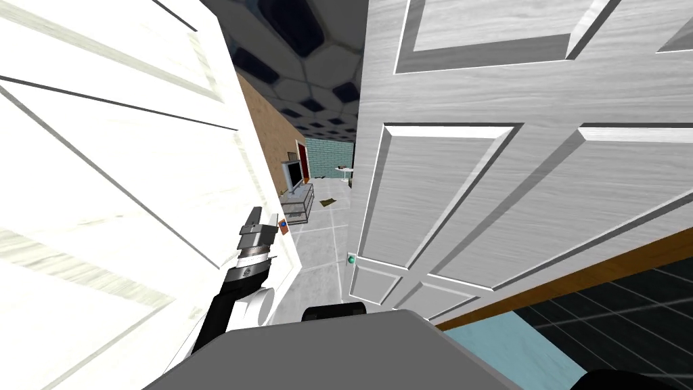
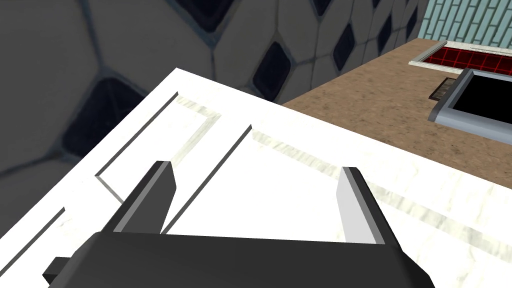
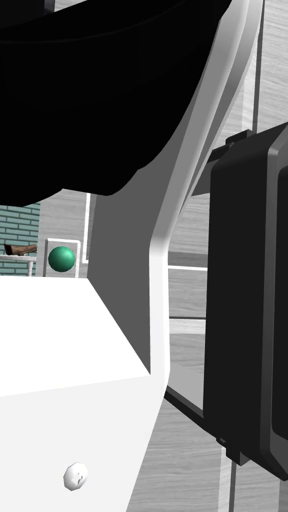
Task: Push the door open
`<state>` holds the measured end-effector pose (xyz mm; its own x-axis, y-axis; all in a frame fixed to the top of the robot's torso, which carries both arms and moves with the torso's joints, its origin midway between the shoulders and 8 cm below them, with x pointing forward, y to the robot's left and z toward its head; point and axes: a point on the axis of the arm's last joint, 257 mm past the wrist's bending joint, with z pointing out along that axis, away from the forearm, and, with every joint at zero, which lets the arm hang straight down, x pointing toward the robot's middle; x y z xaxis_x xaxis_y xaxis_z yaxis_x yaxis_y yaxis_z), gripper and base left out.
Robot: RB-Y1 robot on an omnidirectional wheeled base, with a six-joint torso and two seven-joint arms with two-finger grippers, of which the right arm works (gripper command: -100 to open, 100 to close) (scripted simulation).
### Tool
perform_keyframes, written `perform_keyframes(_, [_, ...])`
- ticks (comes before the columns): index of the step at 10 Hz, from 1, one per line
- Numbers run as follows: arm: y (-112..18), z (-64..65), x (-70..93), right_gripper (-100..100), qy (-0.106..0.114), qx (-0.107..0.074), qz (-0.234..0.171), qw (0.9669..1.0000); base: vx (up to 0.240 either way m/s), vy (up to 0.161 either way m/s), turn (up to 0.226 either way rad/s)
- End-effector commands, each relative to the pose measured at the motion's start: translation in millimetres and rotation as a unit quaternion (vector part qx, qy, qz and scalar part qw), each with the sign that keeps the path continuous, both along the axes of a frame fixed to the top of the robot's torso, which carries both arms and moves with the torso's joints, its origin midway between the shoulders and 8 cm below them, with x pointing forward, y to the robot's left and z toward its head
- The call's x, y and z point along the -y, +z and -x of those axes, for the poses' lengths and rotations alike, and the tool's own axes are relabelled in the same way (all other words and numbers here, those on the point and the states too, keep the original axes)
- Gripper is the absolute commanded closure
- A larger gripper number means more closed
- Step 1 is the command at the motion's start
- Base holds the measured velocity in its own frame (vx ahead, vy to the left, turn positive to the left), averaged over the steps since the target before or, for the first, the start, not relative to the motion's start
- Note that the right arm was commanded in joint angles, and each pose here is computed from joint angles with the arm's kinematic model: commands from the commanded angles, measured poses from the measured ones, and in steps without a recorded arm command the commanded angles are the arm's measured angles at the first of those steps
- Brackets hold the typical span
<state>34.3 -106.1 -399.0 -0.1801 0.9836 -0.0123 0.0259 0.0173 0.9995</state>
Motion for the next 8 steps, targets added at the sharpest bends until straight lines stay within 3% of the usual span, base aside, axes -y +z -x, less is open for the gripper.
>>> perform_keyframes(1, [1.8,-5.2,-2.7,-100,-0.005,0.005,-0.003,1.0000,0.204,0.046,0.042])
perform_keyframes(5, [6.9,-11.0,-6.2,-100,-0.016,0.014,-0.008,0.9997,0.186,0.021,0.032])
perform_keyframes(6, [-0.3,0.6,1.4,-100,-0.012,-0.006,0.003,0.9999,0.083,0.015,0.005])
perform_keyframes(7, [-0.3,0.6,1.4,100,-0.012,-0.006,0.003,0.9999,-0.011,-0.004,-0.006])
perform_keyframes(8, [-0.3,0.6,1.4,100,-0.012,-0.006,0.003,0.9999,-0.033,-0.006,-0.001])
